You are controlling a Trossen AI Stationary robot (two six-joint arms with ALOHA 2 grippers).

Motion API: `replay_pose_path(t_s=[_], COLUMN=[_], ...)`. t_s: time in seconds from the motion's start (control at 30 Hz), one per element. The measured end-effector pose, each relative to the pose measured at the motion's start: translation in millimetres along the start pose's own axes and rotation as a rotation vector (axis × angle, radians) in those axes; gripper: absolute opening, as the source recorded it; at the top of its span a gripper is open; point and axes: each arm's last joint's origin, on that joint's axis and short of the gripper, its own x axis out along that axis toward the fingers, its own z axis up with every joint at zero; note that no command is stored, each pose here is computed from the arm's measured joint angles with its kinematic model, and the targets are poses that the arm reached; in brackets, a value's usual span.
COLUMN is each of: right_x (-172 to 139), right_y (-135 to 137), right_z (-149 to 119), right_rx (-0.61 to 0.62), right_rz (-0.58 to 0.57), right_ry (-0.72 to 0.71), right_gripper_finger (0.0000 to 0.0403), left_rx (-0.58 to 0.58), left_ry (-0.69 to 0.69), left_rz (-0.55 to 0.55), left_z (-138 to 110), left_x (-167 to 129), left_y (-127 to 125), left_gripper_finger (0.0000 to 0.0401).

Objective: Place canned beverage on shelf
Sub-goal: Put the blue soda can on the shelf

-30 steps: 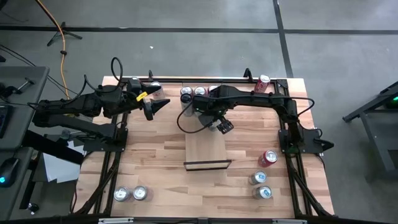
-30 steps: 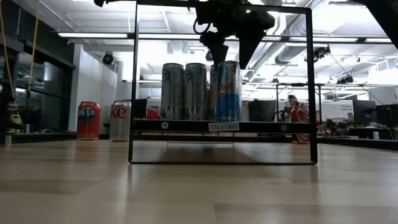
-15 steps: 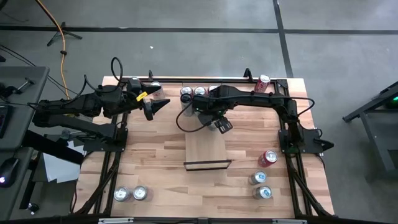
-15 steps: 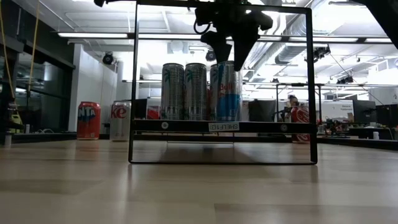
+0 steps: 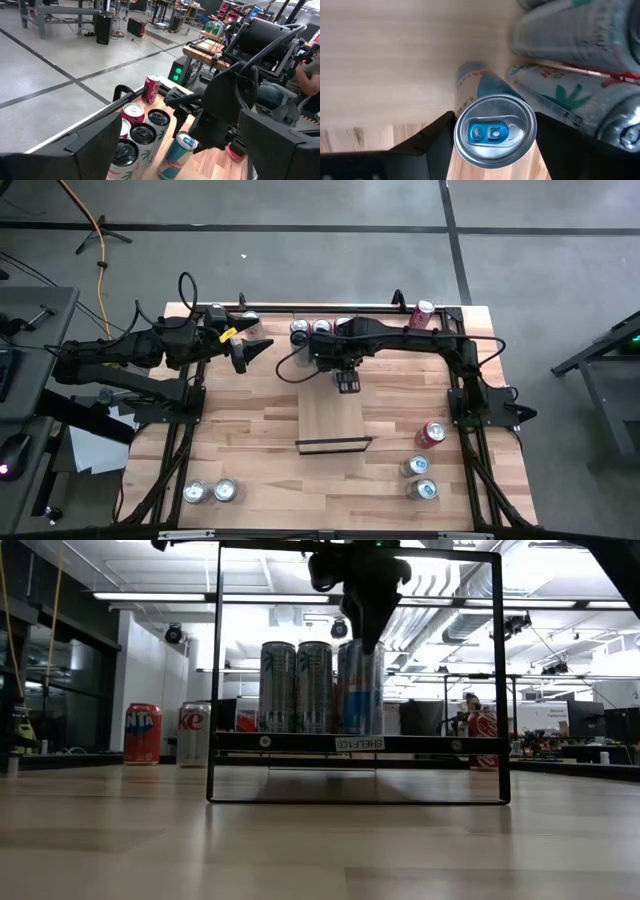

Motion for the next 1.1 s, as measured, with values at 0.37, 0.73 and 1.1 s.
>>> replay_pose_path(t_s=[0.37,0.73,1.1], right_x=[1.8,1.2,-44.9], right_y=[-10.8,-10.0,-19.4], right_z=[-0.8,-0.6,-0.1], right_rx=[0.047,-0.056,-0.078], right_rz=[-0.018,-0.017,0.003], right_ry=[-0.008,-0.008,-0.140], right_gripper_finger=[0.0267,0.0287,0.0288], left_rx=[0.000,0.000,-0.001], left_ry=[0.000,0.000,0.000], left_rz=[0.000,0.000,0.000], left_z=[-0.1,0.0,0.0], left_x=[0.1,0.0,0.1], left_y=[0.0,0.0,0.0], left_gripper_finger=[0.0353,0.0353,0.0353])
